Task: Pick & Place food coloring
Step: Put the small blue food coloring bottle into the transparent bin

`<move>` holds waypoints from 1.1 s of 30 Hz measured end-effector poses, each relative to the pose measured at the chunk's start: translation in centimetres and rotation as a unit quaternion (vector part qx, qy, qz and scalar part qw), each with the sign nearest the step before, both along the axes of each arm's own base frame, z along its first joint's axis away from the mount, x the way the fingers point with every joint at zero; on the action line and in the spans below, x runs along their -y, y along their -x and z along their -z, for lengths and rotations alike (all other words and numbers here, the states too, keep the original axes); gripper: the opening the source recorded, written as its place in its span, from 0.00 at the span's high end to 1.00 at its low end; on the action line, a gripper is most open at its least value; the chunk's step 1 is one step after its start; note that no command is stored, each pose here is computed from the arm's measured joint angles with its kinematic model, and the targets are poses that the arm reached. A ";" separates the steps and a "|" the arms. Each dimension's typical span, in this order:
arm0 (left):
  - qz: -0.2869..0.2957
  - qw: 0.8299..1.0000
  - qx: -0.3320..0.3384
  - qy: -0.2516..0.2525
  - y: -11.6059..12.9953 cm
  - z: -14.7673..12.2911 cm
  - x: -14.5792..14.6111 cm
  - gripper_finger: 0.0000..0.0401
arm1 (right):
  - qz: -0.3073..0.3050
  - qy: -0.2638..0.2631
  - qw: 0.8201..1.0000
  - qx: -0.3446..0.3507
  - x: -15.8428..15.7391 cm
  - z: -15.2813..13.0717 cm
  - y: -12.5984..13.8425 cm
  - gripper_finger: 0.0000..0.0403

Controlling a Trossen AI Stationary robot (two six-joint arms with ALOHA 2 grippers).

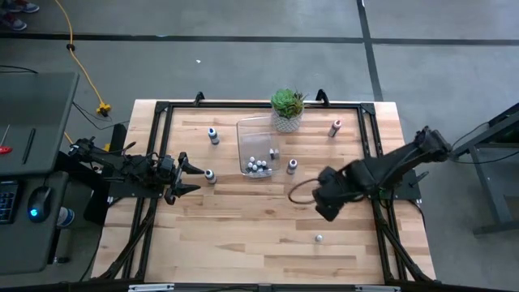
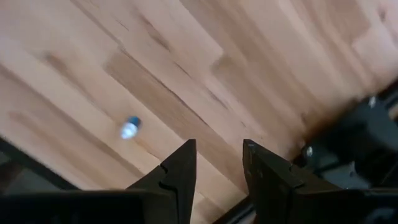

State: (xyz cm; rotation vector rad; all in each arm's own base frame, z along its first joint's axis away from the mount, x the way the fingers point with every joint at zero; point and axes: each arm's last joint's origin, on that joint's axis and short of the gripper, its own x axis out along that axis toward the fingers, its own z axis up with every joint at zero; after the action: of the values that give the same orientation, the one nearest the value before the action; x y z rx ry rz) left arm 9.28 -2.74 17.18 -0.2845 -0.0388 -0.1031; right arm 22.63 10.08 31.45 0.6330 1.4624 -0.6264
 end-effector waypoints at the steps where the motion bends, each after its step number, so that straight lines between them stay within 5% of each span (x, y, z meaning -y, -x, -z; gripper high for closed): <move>1: 0.000 1.000 0.000 0.000 0.0 0.0 0.0 0.32 | 0.011 -0.004 1.000 -0.008 -0.3 0.7 0.3 0.70; 16: 0.000 1.000 0.000 0.000 0.0 0.0 0.0 0.32 | 0.092 -0.060 0.993 0.055 -3.5 7.1 0.7 0.70; 23: 0.000 1.000 0.000 0.000 0.0 0.0 0.0 0.32 | 0.083 -0.035 0.991 0.094 -4.0 8.0 0.5 0.70; 33: 0.000 1.000 0.000 0.000 0.0 0.0 0.0 0.32 | -0.008 -0.045 0.993 0.109 -5.3 7.9 1.0 0.70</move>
State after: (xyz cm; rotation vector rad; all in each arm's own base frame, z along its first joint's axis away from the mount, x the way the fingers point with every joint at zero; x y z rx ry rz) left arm 9.28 -2.74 17.18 -0.2845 -0.0388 -0.1030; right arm 21.63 15.38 23.54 0.7356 1.2960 -0.4655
